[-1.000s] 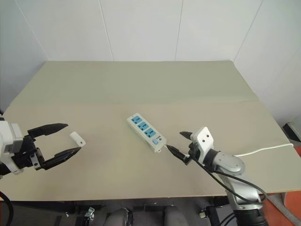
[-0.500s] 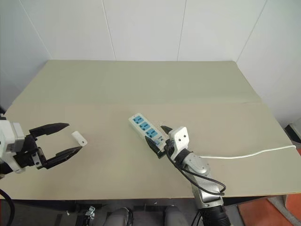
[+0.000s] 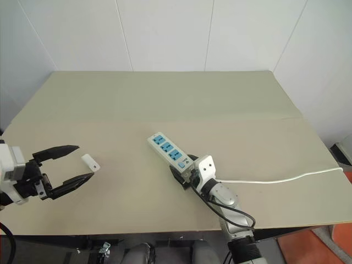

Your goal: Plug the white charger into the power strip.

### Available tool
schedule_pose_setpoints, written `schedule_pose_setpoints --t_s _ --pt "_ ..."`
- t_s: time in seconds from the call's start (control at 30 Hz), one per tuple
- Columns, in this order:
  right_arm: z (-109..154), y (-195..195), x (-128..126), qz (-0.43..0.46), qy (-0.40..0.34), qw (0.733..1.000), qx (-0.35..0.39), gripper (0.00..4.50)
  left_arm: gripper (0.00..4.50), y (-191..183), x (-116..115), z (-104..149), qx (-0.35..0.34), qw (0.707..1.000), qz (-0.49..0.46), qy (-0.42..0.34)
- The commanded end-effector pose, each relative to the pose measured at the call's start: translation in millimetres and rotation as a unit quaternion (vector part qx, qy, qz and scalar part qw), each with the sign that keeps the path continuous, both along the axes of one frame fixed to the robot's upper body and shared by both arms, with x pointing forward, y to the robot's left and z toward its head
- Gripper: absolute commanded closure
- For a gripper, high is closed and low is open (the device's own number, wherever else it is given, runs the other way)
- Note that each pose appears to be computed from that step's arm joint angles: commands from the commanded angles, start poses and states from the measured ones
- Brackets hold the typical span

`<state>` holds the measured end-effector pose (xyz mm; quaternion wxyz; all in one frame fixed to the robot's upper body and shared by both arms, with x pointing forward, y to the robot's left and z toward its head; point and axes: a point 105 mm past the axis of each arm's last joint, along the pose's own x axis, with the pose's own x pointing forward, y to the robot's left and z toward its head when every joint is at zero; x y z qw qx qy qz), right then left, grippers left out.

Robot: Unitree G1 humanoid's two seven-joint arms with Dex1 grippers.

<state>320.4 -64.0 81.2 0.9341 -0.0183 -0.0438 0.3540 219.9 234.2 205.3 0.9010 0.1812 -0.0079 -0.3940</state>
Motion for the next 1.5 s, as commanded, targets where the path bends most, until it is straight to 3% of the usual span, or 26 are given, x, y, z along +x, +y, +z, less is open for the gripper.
schedule_pose_setpoints --t_s 0.03,0.23,0.4,0.6,0.77,0.97,1.2,1.5 --pt "-2.1 9.2 -2.7 0.020 -0.003 1.000 0.005 0.04 0.00 1.2 -0.9 8.3 0.014 1.000 0.001 -0.022" --pt "-21.4 14.7 -3.6 0.048 0.031 0.998 -0.015 0.04 0.00 2.8 -1.4 8.8 0.018 1.000 0.005 -0.023" --pt "-31.8 15.0 -1.1 0.058 0.047 0.997 -0.036 1.07 0.00 2.4 -1.6 10.7 0.021 0.999 0.005 -0.024" --pt "-29.9 14.7 2.7 0.055 0.042 0.997 -0.037 1.08 0.00 0.7 -1.6 13.3 0.024 0.999 0.003 -0.024" --pt "2.3 9.4 2.6 0.092 0.000 0.996 0.003 1.08 0.00 -1.3 -1.1 15.1 0.026 0.999 -0.002 -0.022" --pt "29.9 5.8 -13.8 0.197 -0.037 0.980 -0.004 1.08 0.00 -1.9 1.8 17.8 0.029 0.999 -0.007 -0.021" --pt "8.3 4.4 -41.3 0.314 -0.030 0.945 -0.085 1.08 0.00 -4.5 2.3 20.1 0.029 0.999 -0.012 -0.019" --pt "-16.0 13.7 -33.7 0.368 -0.028 0.922 -0.118 1.08 0.00 -4.7 7.3 25.6 0.045 0.997 -0.057 -0.004"
